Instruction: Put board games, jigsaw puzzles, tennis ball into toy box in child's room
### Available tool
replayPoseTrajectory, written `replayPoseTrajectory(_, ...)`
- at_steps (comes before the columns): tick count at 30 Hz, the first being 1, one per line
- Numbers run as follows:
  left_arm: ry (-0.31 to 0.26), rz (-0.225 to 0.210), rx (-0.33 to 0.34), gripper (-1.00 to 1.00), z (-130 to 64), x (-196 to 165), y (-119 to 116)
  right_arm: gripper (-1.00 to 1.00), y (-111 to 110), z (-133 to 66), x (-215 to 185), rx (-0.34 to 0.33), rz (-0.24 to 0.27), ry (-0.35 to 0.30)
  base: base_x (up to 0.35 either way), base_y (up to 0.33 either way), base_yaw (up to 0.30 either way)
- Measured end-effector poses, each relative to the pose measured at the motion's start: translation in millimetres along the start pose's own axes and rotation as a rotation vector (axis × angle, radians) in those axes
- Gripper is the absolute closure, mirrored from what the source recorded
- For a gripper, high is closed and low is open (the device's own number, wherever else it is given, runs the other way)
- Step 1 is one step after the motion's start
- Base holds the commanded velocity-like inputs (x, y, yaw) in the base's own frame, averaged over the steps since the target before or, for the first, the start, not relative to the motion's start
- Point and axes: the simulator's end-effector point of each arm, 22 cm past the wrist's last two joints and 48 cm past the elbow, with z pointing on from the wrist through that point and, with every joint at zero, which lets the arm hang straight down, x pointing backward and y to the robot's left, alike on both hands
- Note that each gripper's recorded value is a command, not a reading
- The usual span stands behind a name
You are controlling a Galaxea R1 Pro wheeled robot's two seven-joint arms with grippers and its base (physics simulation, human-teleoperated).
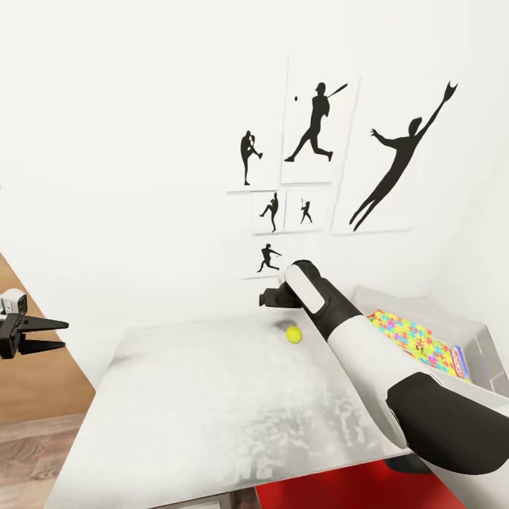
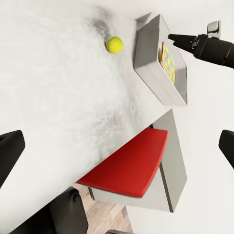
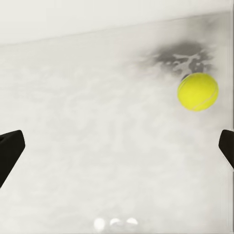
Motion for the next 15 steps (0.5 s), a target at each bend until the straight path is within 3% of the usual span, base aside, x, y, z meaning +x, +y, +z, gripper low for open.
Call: replayPoseTrajectory(15, 0.000, 0.000, -0.001, -1.00, -0.6, -0.1, 0.3, -1.00, 0.5, 0.0, 0.0, -0.001, 0.000, 0.000, 0.005, -0.005, 0.000)
